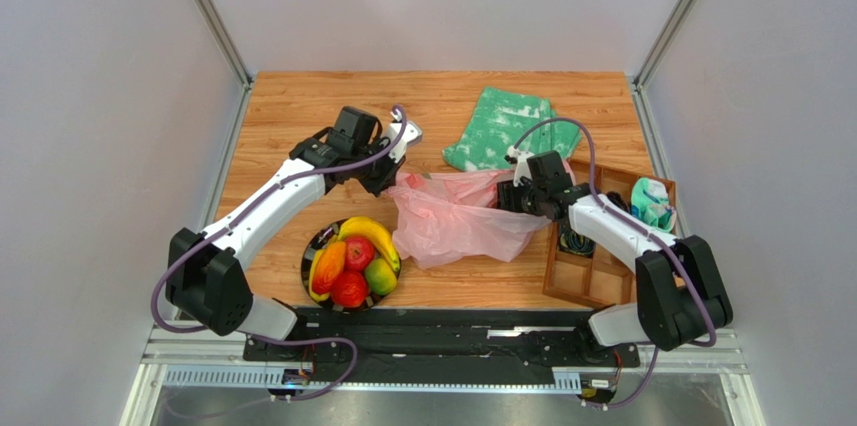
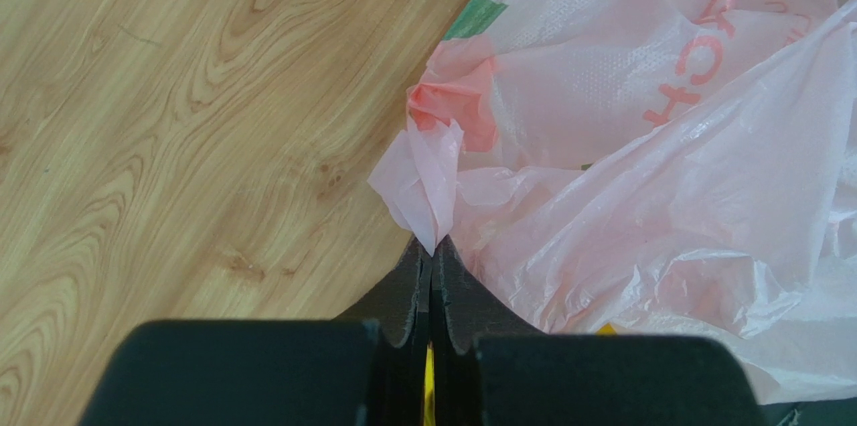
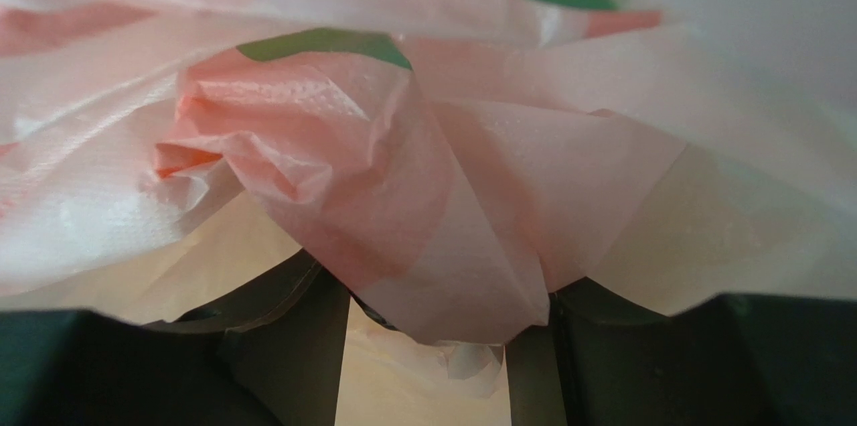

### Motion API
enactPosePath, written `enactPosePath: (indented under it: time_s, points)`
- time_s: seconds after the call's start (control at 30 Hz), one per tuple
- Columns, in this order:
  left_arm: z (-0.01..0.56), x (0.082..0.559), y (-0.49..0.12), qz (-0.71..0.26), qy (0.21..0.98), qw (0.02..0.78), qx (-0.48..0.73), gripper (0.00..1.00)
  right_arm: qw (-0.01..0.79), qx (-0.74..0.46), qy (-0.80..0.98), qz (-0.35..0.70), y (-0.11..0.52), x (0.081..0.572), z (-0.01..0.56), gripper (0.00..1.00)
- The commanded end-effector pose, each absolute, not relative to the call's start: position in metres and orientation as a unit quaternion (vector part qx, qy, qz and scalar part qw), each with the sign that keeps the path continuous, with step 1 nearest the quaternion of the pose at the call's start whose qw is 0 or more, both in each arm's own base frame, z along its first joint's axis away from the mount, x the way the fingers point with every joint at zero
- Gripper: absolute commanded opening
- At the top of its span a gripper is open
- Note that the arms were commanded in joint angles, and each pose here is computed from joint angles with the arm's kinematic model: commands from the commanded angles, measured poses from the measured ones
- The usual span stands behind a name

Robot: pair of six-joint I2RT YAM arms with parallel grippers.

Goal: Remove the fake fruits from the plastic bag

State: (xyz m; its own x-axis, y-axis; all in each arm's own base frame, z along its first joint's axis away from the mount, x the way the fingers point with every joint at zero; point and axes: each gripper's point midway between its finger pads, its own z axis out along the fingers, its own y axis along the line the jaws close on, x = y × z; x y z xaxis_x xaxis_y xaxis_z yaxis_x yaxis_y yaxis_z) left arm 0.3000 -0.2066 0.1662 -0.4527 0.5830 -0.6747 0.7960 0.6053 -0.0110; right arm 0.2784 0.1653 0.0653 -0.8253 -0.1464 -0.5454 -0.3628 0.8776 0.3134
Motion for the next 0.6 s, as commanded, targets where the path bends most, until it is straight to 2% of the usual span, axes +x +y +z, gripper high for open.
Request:
enactPosePath:
  time_s: [0.0,0.1,0.13,0.2,0.3,0.33,0.37,0.43,0.5,0.57]
  points:
    - [0.160,0.302,-0.219,-0.162,0.829,0.330,0.421,0.00,0.314,-0.142,0.920,0.188,0.158,0.287,0.074,0.13]
    - [0.164,0.308,-0.222,-0.145,0.828,0.342,0.420,0.00,0.324,-0.144,0.918,0.178,0.153,0.286,0.074,0.13]
    - [0.170,0.311,-0.222,-0.140,0.829,0.346,0.417,0.14,0.329,-0.144,0.917,0.176,0.152,0.287,0.077,0.13]
    - [0.212,0.319,-0.230,-0.153,0.809,0.388,0.413,0.27,0.331,-0.142,0.917,0.171,0.150,0.289,0.079,0.12]
    - [0.287,0.301,-0.251,-0.230,0.751,0.447,0.428,0.48,0.336,-0.142,0.915,0.175,0.152,0.293,0.085,0.11]
    - [0.311,0.281,-0.269,-0.297,0.712,0.455,0.445,0.82,0.336,-0.141,0.914,0.177,0.153,0.294,0.086,0.11]
    - [0.331,0.267,-0.274,-0.327,0.685,0.468,0.452,0.93,0.335,-0.143,0.914,0.181,0.155,0.296,0.086,0.11]
    - [0.346,0.250,-0.291,-0.384,0.669,0.462,0.437,0.96,0.336,-0.145,0.912,0.185,0.158,0.298,0.089,0.11]
    - [0.328,0.241,-0.312,-0.406,0.685,0.428,0.428,0.96,0.335,-0.146,0.912,0.186,0.159,0.300,0.089,0.10]
    - [0.302,0.243,-0.330,-0.426,0.712,0.398,0.392,0.87,0.334,-0.146,0.912,0.188,0.160,0.301,0.090,0.10]
